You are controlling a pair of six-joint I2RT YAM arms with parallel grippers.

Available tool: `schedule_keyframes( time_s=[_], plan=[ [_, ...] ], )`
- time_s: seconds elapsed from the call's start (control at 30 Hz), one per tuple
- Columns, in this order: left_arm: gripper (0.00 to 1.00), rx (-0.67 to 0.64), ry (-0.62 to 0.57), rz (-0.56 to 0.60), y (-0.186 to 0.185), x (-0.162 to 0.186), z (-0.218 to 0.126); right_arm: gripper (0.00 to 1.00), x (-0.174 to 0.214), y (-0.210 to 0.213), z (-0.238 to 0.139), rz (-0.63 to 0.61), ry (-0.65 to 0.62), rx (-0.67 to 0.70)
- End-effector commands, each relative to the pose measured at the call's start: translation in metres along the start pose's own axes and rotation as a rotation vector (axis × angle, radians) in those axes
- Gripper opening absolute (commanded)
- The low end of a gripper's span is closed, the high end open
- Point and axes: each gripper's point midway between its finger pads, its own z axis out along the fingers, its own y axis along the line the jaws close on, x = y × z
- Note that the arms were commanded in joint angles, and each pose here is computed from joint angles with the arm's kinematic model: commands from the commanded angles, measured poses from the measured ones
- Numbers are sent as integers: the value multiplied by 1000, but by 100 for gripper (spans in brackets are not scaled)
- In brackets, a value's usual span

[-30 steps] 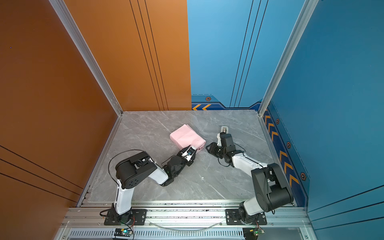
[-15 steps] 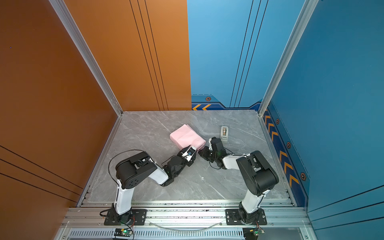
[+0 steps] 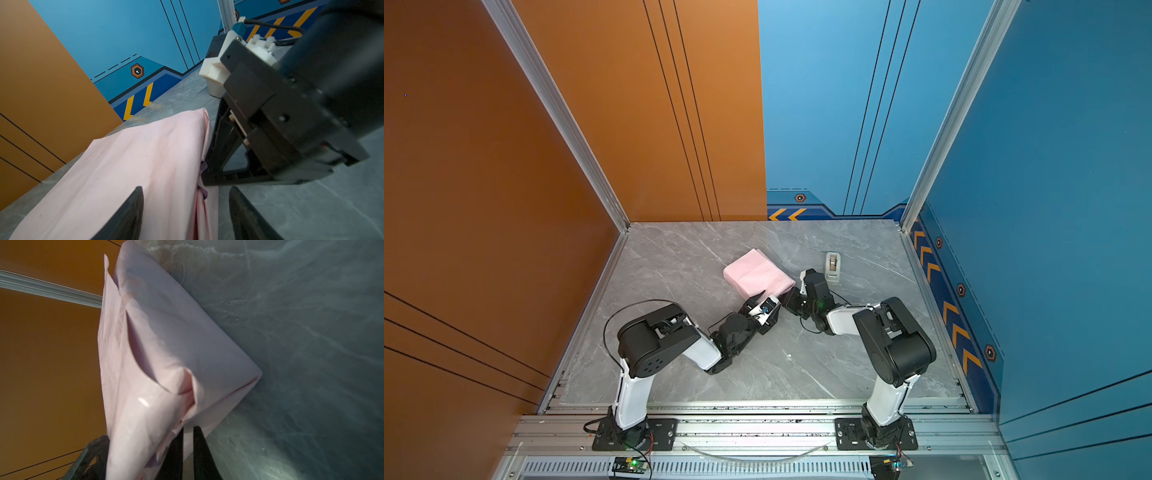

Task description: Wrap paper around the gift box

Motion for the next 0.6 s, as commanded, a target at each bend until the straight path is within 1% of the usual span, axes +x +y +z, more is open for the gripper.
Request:
schedule_keyframes(
  time_s=[0.0,0.2,0.33,0.57],
  plan=[
    [63,261,654,153,-57,197,-75,13,-9,10,1,-20,-30,-36],
    [63,287,699,218,-59,207,-82,13,-9,8,-3,-27,-29,-28],
    [62,284,736,245,-57,208,-88,13,-8,4,-4,-31,-25,-16],
    [61,293,847,277,-52,209,-98,13,-8,1,-8,-27,-29,-21]
  ],
)
